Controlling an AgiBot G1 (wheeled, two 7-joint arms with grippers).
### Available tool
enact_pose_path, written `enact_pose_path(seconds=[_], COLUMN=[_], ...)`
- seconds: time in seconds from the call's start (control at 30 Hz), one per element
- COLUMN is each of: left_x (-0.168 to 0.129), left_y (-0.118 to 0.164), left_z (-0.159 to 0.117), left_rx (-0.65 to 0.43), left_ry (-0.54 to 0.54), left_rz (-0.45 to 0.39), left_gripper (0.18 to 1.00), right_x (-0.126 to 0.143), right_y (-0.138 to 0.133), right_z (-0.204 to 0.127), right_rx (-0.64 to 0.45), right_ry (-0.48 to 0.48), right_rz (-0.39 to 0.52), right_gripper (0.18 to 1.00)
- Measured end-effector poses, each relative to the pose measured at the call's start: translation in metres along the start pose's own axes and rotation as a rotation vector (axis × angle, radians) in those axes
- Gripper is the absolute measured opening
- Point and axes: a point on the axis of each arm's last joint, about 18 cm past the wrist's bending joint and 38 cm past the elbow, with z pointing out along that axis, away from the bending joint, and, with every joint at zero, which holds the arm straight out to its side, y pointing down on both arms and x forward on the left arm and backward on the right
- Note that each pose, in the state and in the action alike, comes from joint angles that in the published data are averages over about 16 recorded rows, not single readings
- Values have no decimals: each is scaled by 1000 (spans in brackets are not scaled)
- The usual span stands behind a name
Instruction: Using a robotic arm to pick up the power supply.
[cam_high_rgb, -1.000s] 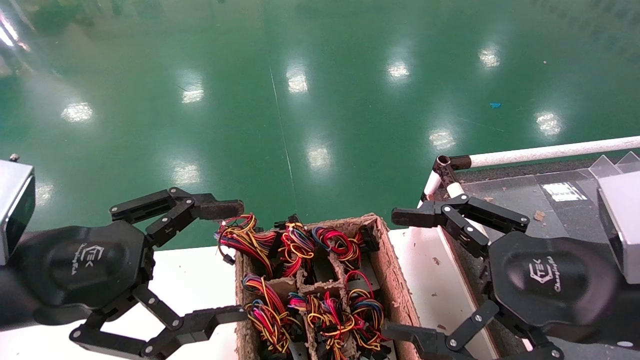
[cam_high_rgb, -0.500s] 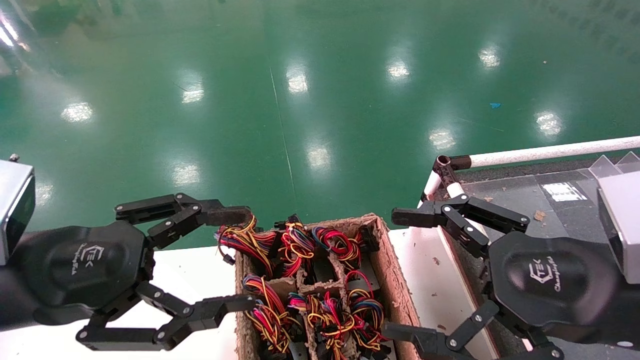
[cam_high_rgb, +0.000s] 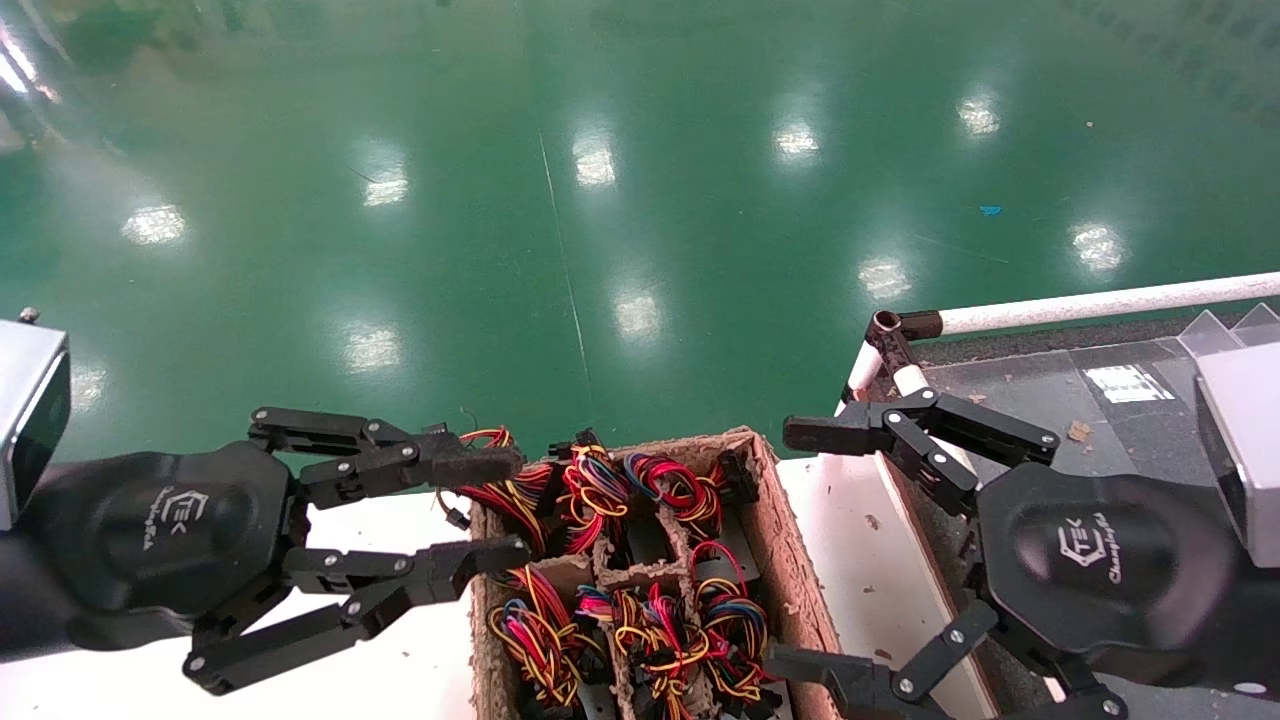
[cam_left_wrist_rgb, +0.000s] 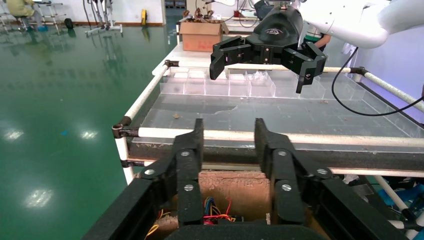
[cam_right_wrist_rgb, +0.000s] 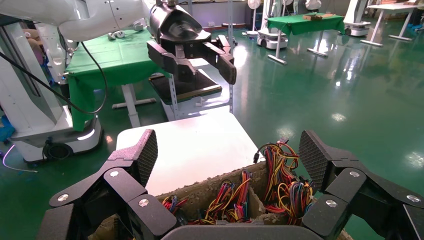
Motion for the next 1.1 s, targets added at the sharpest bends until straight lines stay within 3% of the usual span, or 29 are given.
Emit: enact_pose_path(seconds=[0.33, 0.53, 0.8, 1.1], left_x=[0, 0, 0, 0], left_y=[0, 0, 0, 0], left_z=[0, 0, 0, 0], left_rx=[0, 0, 0, 0], left_ry=[0, 0, 0, 0], left_rz=[0, 0, 0, 0], left_gripper=[340, 258, 209, 233], right_x=[0, 2, 9, 20], right_y=[2, 9, 31, 66], right_z=[0, 2, 9, 25], right_rx=[-9, -54, -199, -424], right_ry=[1, 7, 15, 5], right_rz=[-1, -8, -32, -62], right_gripper=[1001, 1001, 1001, 1001])
